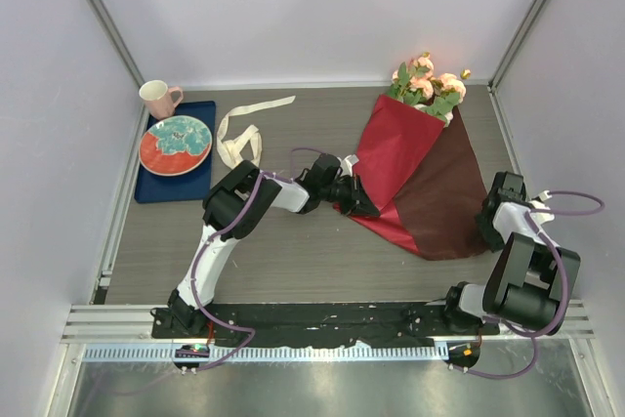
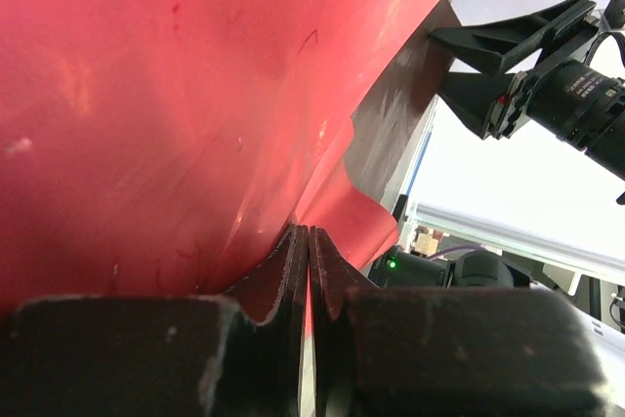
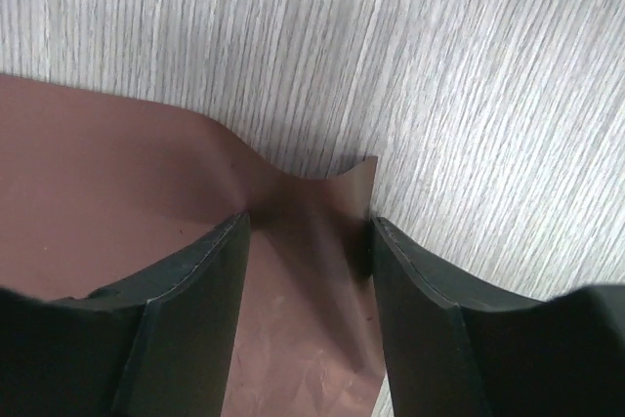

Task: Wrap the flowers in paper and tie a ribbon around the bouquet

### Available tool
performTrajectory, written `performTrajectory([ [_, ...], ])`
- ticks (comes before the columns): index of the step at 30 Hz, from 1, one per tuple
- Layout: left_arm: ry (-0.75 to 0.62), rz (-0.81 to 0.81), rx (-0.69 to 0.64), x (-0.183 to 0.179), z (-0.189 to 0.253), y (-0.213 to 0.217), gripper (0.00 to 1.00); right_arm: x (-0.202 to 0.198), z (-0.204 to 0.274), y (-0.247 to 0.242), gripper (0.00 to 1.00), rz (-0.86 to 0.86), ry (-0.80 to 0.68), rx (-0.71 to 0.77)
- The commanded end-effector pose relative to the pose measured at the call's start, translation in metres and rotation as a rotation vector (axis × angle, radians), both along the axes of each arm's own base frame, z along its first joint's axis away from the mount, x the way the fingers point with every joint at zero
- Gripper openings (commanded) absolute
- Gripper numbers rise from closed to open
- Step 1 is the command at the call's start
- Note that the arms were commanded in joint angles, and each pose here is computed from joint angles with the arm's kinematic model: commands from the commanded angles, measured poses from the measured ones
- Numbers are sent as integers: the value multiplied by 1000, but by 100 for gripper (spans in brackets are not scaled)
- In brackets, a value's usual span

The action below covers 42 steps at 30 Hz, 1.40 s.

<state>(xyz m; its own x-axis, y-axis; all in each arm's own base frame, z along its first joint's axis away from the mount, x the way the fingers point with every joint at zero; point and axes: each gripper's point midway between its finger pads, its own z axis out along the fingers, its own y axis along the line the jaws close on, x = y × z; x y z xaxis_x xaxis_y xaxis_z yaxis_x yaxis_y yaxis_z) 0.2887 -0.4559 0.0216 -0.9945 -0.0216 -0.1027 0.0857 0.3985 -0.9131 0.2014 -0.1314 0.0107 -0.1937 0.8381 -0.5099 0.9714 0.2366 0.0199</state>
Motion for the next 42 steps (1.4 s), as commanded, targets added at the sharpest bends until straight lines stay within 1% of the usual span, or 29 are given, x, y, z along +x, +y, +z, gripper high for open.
performTrajectory([
  [1, 22, 67, 138, 7, -34, 17, 8, -11, -28, 14, 55, 5, 38, 74],
  [4, 22, 65, 142, 8, -35, 17, 8, -6, -18, 12, 39, 31, 6, 53],
  [5, 22, 64, 143, 8, -35, 17, 8, -4, -11, 11, 31, 39, -16, 37],
  [7, 23, 65, 148, 9, -35, 17, 8, -2, 0, 11, 25, 65, -32, 17],
  [8, 21, 65, 146, 10, -34, 16, 8, 3, 10, 11, 19, 87, -60, -2],
  [10, 22, 63, 152, 9, -35, 16, 8, 9, 21, 17, 16, 130, -74, -21],
  [11, 22, 65, 155, 10, -36, 16, 8, 14, 33, 19, 11, 156, -97, -38],
  [13, 22, 62, 168, 8, -38, 18, 8, 24, 47, 28, 6, 214, -120, -71],
  [14, 21, 64, 173, 9, -40, 19, 8, 29, 58, 32, 1, 230, -133, -81],
  [18, 33, 63, 184, 7, -45, 21, 8, 53, 98, 52, 0, 319, -210, -106],
  [19, 33, 65, 188, 6, -46, 22, 8, 56, 104, 56, 0, 327, -219, -103],
  [20, 32, 63, 191, 5, -47, 22, 8, 65, 116, 62, 0, 349, -258, -86],
  [22, 34, 59, 197, 5, -47, 23, 8, 73, 126, 67, 0, 355, -290, -60],
  [23, 31, 59, 198, 5, -46, 23, 8, 81, 138, 70, 0, 360, -325, -49],
  [29, 16, 50, 228, 6, -47, 26, 8, 106, 178, 70, 0, 386, -404, -72],
  [33, 15, 45, 266, 5, -52, 30, 8, 132, 198, 82, 0, 505, -469, -73],
  [34, 13, 43, 270, 5, -53, 31, 8, 142, 205, 94, 0, 561, -505, -68],
  [36, 16, 41, 272, 5, -54, 30, 8, 153, 208, 103, 0, 617, -513, -76],
  [37, 15, 40, 272, 6, -54, 30, 8, 162, 215, 118, 0, 673, -556, -60],
  [38, 12, 38, 271, 5, -53, 29, 8, 168, 219, 123, 0, 697, -569, -62],
  [39, 13, 39, 275, 6, -54, 30, 8, 174, 214, 126, 0, 717, -549, -57],
  [40, 13, 39, 279, 5, -55, 30, 8, 178, 216, 145, 0, 775, -551, -46],
  [42, 11, 36, 282, 5, -55, 31, 8, 187, 228, 153, 0, 798, -560, -77],
])
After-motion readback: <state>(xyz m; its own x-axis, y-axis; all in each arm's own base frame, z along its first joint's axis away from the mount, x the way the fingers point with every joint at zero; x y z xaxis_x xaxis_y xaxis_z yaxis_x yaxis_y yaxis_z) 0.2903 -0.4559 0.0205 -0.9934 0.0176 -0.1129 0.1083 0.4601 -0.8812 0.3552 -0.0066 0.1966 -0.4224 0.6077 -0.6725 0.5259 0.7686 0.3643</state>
